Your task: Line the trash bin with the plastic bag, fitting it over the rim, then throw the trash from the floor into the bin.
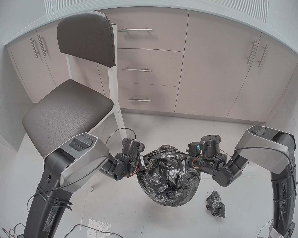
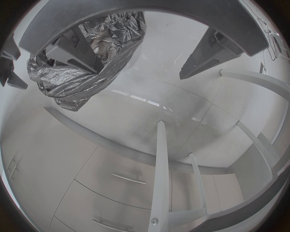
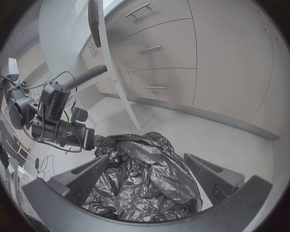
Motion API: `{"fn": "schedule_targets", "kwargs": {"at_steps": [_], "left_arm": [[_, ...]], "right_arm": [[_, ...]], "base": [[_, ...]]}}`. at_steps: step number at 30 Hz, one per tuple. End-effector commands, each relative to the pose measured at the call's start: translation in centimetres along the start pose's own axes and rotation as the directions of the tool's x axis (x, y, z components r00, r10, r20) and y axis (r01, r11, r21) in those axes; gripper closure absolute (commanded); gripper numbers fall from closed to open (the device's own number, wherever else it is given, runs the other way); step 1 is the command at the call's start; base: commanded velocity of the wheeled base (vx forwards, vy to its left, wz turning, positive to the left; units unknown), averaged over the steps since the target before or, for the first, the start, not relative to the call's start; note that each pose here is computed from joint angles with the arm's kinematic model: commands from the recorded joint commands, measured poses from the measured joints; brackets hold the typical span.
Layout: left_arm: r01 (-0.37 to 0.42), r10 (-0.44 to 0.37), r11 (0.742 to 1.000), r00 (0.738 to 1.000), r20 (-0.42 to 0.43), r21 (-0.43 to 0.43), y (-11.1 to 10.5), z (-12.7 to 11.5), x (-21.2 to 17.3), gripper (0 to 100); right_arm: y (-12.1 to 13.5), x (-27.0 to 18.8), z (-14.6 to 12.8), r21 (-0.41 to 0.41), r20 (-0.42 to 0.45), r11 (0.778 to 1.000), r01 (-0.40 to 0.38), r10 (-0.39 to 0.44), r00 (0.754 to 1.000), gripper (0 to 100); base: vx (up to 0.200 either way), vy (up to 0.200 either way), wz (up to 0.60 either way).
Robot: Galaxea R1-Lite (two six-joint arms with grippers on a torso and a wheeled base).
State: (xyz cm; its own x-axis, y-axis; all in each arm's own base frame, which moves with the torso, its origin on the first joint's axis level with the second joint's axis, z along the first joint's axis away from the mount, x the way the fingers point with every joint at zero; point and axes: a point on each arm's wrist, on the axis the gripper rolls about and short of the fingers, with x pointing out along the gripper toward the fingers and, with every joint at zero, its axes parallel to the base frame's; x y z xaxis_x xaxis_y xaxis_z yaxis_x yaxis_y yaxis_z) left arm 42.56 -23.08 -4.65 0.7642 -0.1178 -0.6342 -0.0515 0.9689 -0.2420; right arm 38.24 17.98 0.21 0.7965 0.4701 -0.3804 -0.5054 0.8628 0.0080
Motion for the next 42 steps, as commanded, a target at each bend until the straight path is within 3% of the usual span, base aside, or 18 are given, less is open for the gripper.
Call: {"fn": "schedule_targets", "kwargs": {"at_steps": [1,5,9,13,17,42], "left_arm": [[0.001,-0.001,1.000,1.000,0.002,-0.001,0.0,0.1,-0.2,0],[0.000,0.000,1.000,1.000,0.003,-0.003,0.0,0.1,-0.2,0],[0.000,0.000,1.000,1.000,0.003,-0.003,0.0,0.1,-0.2,0],[-0.001,0.001,1.000,1.000,0.004,-0.004,0.0,0.1,-0.2,0],[-0.001,0.001,1.000,1.000,0.004,-0.004,0.0,0.1,-0.2,0],[0.001,-0.001,1.000,1.000,0.011,-0.006,0.0,0.1,-0.2,0]], "right_arm": [[0.9,0.0,-0.8,-0.007,-0.027,1.000,-0.021,0.021,0.999,0],[0.6,1.1,-1.4,-0.005,-0.032,1.000,-0.011,0.011,0.999,0],[-0.4,3.1,-2.2,-0.009,-0.023,0.998,0.066,-0.066,0.998,0],[-0.7,4.2,-2.5,-0.032,-0.022,0.996,0.082,-0.083,0.996,0],[-0.8,4.8,-2.3,-0.036,-0.056,0.996,0.087,-0.089,0.994,0],[-3.4,10.0,0.4,-0.039,-0.006,0.980,0.196,-0.196,0.981,0]], "base": [[0.000,0.000,0.00],[0.000,0.000,0.00],[0.000,0.000,0.00],[0.000,0.000,0.00],[0.000,0.000,0.00],[0.000,0.000,0.00]]}}
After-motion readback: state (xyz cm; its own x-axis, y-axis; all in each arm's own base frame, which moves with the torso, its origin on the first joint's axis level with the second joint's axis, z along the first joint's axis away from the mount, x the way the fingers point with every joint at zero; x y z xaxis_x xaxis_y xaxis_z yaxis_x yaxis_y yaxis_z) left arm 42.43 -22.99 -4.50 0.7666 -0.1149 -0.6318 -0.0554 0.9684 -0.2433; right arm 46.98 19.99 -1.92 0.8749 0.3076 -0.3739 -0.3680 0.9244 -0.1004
